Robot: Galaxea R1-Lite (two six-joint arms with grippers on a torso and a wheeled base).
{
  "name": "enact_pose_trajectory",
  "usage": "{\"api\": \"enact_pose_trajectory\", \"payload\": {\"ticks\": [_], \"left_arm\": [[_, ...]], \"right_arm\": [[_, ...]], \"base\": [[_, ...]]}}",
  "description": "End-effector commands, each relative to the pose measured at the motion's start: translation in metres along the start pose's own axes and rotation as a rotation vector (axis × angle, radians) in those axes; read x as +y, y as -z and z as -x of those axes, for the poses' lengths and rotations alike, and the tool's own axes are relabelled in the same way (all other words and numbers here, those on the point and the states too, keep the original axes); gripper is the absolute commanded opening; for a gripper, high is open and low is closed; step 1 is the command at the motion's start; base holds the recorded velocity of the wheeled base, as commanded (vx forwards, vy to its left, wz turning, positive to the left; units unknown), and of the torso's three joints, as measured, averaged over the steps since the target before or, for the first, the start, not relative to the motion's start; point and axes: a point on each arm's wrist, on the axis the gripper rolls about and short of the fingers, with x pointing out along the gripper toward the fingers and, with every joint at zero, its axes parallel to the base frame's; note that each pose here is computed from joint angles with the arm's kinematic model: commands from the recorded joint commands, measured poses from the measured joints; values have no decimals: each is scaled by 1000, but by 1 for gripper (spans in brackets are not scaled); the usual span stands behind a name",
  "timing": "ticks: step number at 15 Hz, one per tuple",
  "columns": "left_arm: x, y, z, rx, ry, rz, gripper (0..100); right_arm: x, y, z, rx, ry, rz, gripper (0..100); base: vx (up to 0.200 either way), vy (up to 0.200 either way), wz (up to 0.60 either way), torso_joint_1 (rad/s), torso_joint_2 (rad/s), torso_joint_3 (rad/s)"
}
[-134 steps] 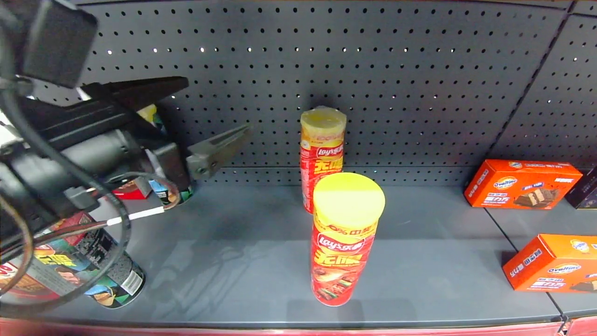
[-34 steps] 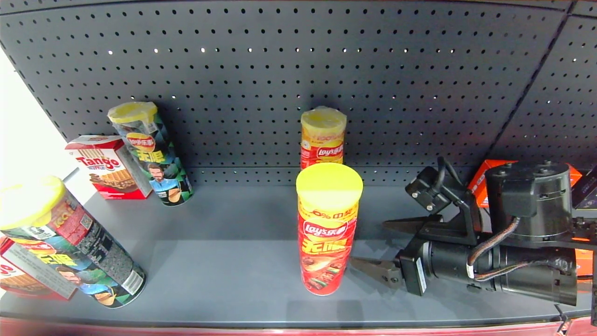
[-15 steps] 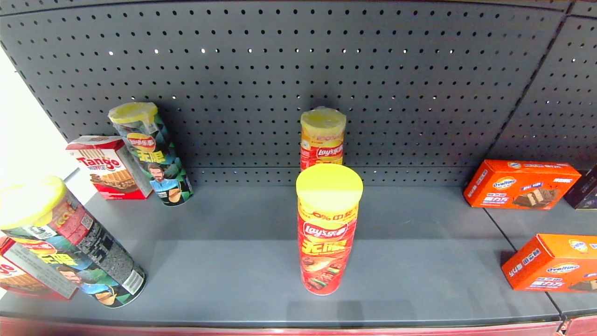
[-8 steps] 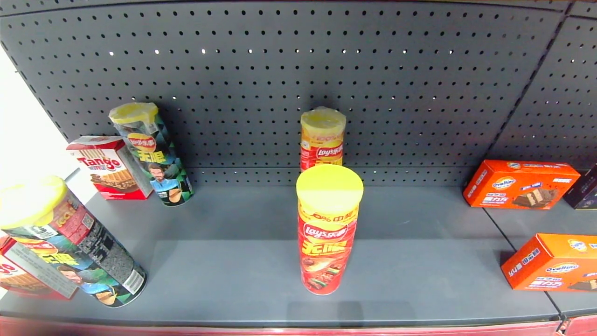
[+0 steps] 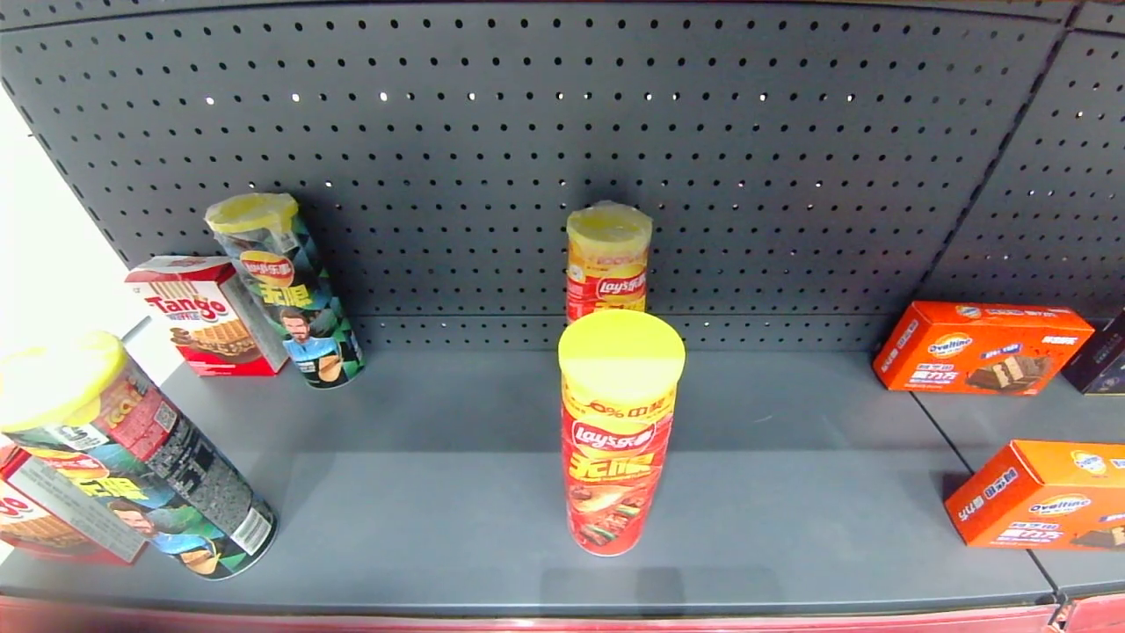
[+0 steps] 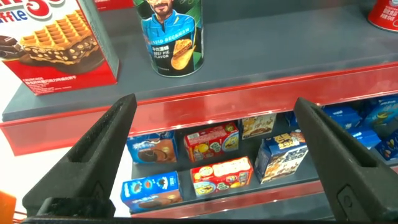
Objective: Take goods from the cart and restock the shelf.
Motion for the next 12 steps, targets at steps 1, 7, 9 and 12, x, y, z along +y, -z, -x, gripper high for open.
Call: {"api": "enact_pose_trajectory", "payload": {"ticks": [1, 7, 9, 12], "left_arm": [[0, 0, 0, 1, 0, 0, 100], [0, 0, 0, 1, 0, -1, 100], [0, 0, 0, 1, -3, 2, 100], [0, 0, 0, 2, -11, 8, 100]], "right_arm": [[0, 0, 0, 5, 0, -1, 100], [2, 0, -1, 8, 99, -12, 100], [4, 1, 1, -20, 219, -24, 100], [4, 3, 6, -87, 189, -11, 100]], "base": [[0, 0, 0, 0, 0, 0], [0, 0, 0, 0, 0, 0], [0, 0, 0, 0, 0, 0], [0, 0, 0, 0, 0, 0]]}}
